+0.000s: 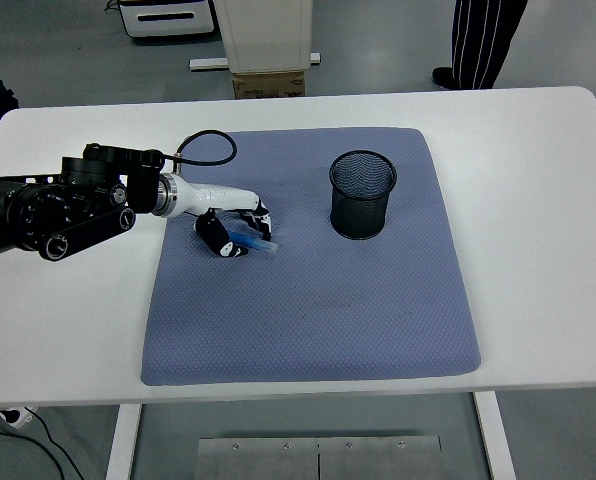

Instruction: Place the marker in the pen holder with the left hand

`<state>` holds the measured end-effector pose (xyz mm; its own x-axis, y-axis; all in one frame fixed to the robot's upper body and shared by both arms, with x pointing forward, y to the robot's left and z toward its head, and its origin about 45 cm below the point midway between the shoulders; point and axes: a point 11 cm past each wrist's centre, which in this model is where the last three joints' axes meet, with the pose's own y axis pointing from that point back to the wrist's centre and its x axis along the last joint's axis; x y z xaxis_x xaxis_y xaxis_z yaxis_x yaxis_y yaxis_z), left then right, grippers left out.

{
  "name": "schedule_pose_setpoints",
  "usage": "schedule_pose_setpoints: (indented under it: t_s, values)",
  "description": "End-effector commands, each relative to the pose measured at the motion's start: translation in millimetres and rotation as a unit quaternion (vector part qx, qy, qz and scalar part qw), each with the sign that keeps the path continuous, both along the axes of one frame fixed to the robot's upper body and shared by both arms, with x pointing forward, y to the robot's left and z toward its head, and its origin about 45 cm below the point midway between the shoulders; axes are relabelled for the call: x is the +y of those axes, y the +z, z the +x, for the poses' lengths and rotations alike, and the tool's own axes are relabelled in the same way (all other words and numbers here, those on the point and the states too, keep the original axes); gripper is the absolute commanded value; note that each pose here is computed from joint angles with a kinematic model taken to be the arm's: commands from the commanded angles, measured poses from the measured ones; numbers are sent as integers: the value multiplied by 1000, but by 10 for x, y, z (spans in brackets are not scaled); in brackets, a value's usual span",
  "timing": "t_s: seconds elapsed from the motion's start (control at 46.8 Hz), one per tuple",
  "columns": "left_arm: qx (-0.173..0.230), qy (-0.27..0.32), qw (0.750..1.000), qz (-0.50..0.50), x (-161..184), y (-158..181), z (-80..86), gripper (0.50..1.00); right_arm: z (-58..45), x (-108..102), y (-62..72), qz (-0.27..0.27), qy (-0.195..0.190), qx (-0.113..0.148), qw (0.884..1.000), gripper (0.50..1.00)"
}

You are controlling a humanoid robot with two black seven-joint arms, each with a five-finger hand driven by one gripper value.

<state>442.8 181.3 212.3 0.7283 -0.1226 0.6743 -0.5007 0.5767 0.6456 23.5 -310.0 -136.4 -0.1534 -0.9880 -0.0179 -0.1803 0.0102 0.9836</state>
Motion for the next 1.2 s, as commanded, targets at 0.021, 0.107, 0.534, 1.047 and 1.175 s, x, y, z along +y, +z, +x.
schedule_pose_setpoints:
  t_s: [0.021,0.107,0.534,1.047,1.175]
  values:
    - [0,0,1000,-1,0,0,0,575,6,-3,1,-1,0,0,1000,1000]
    - [0,0,1000,0,0,0,0,572,6,-3,1,-1,0,0,1000,1000]
    - [0,1,1000,1,8,0,0,500,7,3,1,0,0,-1,1000,1000]
    - [0,0,1000,-1,2,12,5,549,7,3,1,0,0,-1,1000,1000]
    - [0,1,1000,-1,10,13,6,601,-2,2,0,0,0,0,1000,1000]
